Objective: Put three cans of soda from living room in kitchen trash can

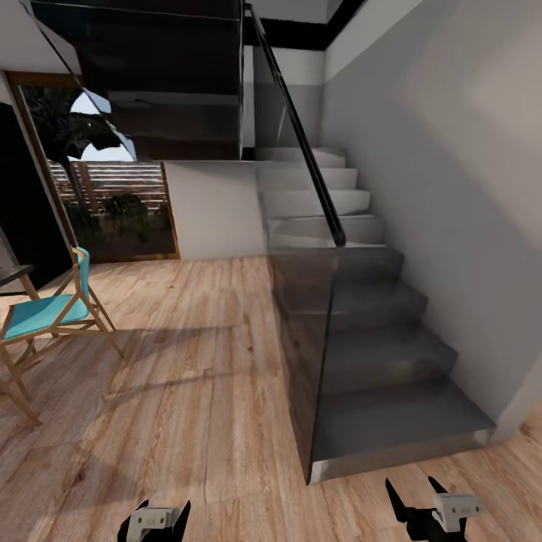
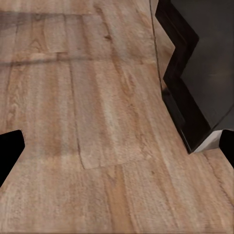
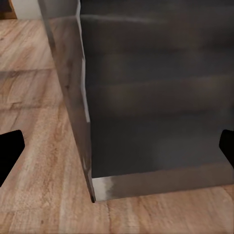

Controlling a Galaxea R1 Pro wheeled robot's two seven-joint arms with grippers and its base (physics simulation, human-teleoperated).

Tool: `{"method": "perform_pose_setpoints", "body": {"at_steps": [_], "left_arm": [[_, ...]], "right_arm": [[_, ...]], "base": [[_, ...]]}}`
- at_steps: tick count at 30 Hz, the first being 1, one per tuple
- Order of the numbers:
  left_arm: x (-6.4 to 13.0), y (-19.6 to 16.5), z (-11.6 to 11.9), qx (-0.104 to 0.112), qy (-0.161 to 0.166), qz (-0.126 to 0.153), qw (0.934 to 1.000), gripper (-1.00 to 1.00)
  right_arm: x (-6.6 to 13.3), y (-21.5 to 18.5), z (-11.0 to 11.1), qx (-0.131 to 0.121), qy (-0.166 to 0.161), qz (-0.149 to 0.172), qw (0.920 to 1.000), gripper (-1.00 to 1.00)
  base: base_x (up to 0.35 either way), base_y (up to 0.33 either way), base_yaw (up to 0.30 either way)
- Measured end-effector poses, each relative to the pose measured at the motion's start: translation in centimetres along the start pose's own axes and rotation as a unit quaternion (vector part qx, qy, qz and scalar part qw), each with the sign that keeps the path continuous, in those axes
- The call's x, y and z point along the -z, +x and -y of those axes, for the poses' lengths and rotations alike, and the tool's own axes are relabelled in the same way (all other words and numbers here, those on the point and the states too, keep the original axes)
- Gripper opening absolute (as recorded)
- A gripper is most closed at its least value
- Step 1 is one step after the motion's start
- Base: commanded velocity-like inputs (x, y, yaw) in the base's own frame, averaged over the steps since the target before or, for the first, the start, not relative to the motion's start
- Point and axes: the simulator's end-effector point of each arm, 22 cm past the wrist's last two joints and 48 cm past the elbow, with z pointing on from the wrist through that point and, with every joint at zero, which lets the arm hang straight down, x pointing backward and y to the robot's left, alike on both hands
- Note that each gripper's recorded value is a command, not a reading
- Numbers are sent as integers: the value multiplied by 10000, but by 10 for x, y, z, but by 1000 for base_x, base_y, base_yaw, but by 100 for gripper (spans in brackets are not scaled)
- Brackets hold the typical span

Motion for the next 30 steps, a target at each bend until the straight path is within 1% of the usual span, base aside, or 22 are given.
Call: {"method": "perform_pose_setpoints", "body": {"at_steps": [7,10,16,30], "left_arm": [[0,1,0,-3,-1,-15,10000,100],[0,1,0,-5,-1,-17,10000,100],[0,1,0,-8,0,-8,10000,100],[0,-3,0,-13,4,40,10000,100]], "right_arm": [[0,2,0,-1,-5,-19,10000,100],[0,2,-1,-1,-9,-21,10000,100],[-1,2,-10,-33,-66,-10,10000,100],[-1,-2,-13,-37,-83,37,10000,100]], "base": [[0,0,48],[0,0,153],[0,0,217],[0,0,243]]}}
